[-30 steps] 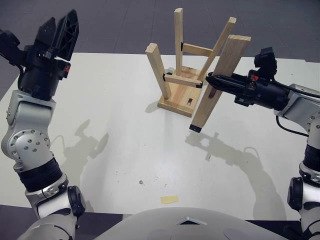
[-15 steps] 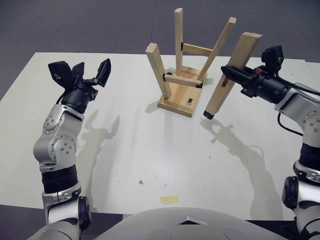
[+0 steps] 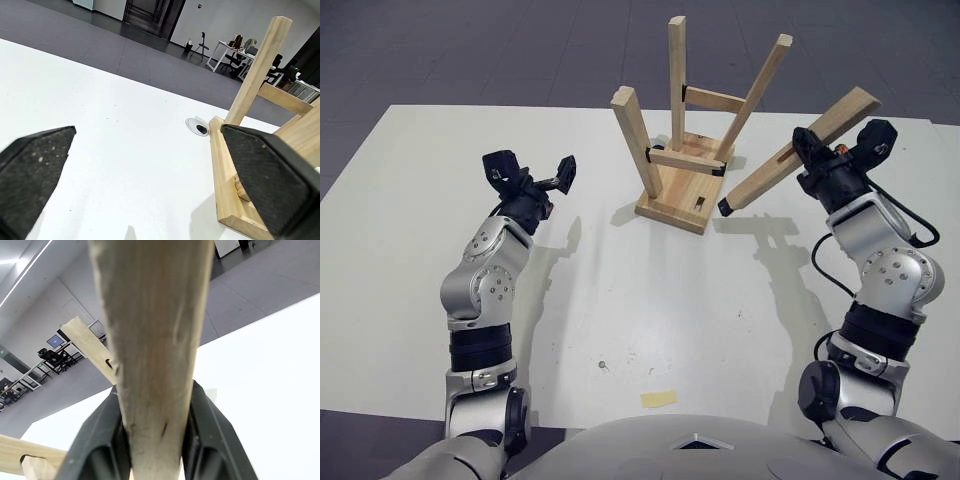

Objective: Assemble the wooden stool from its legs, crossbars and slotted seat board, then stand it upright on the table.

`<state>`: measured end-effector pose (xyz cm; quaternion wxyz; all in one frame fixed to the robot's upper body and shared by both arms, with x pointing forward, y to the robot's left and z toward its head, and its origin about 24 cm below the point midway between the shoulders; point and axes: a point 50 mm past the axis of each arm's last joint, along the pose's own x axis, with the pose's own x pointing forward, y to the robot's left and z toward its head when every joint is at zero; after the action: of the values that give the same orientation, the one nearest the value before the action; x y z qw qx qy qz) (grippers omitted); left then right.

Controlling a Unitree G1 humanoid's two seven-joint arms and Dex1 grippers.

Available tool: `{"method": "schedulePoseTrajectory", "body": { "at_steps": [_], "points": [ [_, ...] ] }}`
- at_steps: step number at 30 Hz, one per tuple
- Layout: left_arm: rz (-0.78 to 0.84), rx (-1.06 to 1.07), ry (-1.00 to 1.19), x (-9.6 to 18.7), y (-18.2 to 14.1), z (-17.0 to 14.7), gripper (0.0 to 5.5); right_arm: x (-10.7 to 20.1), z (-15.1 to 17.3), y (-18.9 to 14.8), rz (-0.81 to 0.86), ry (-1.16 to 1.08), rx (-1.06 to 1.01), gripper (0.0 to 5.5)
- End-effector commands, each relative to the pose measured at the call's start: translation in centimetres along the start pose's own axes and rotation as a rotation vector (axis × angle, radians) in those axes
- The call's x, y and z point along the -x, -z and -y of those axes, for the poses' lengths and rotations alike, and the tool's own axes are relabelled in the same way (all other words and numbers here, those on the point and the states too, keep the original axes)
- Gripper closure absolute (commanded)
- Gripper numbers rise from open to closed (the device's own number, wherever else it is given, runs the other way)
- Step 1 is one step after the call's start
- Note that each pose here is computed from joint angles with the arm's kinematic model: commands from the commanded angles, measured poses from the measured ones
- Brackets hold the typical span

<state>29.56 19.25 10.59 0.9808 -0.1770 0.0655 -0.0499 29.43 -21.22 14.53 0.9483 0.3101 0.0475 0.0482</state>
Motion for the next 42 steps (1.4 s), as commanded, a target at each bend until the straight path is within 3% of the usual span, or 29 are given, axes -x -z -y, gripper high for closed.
{"method": "schedulePoseTrajectory", "body": {
  "at_steps": [1,13,31,42],
  "points": [
    [-0.001,-0.003,-0.015,-0.2,-0.1,0.1,0.1,0.3,-0.7,0.3,0.032,-0.019,-0.079,4.47],
    [0.047,0.035,0.051,-1.1,-0.3,2.4,0.1,0.1,0.3,3.2,0.132,0.107,-0.222,4.47],
    [0.093,0.076,0.033,-1.4,-0.4,2.7,0.1,-0.5,0.6,5.2,0.167,0.18,-0.322,4.47],
    [0.108,0.088,0.015,-1.5,-0.5,2.6,0.1,-0.3,1.0,5.5,0.197,0.276,-0.16,4.47]
  ]
}}
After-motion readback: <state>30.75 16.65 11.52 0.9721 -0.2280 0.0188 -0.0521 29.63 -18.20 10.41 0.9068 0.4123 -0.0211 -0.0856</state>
